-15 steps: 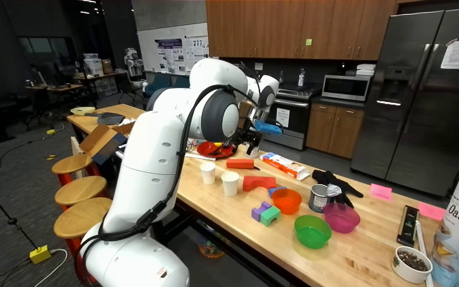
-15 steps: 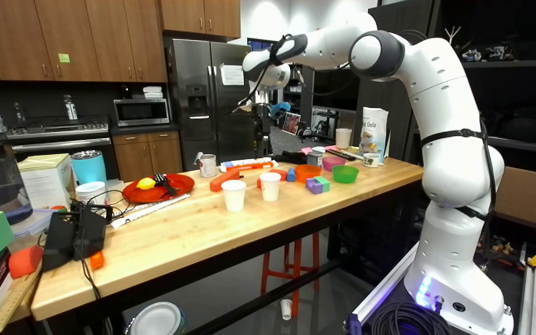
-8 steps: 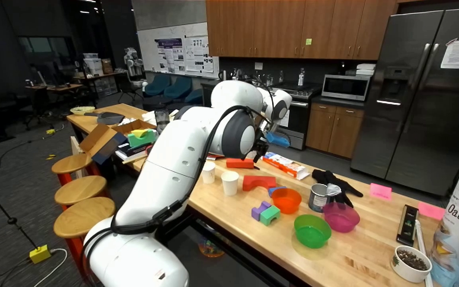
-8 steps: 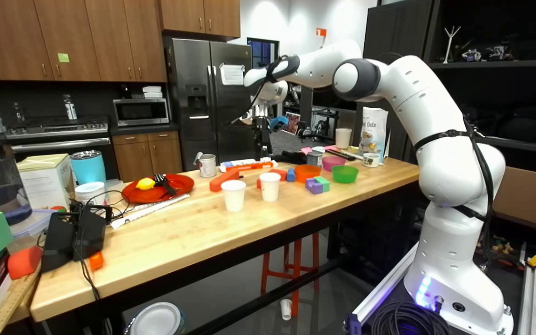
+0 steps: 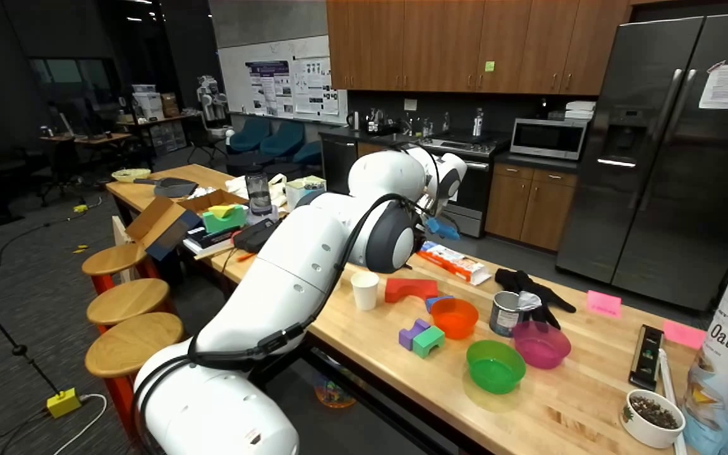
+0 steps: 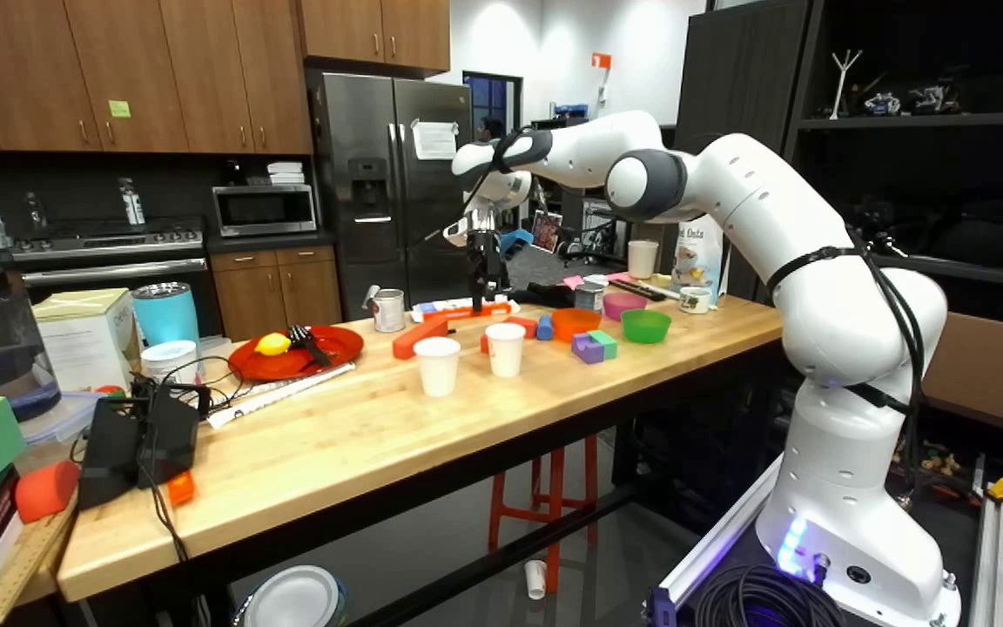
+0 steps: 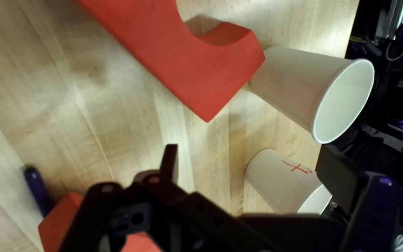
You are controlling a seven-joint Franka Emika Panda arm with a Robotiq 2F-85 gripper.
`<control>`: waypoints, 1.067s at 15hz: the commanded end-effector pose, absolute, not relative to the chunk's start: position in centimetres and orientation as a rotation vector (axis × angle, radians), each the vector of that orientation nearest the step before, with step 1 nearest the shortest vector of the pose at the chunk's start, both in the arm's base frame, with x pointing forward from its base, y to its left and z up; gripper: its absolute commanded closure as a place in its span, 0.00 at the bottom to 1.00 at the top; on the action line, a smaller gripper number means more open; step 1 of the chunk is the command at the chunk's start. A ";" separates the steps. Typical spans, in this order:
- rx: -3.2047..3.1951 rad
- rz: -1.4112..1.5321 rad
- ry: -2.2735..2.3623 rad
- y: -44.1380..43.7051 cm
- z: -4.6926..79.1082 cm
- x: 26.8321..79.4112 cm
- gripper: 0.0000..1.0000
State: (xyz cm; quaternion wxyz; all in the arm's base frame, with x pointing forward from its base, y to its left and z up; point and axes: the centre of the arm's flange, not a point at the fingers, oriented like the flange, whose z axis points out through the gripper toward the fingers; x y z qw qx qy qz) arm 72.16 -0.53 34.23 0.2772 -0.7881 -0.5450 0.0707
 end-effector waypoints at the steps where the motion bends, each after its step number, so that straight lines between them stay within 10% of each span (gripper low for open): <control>1: -2.132 0.167 -1.477 -0.5 35.0 74.6 0.00; 16: -2.445 0.298 -1.746 3.5 35.2 76.4 0.00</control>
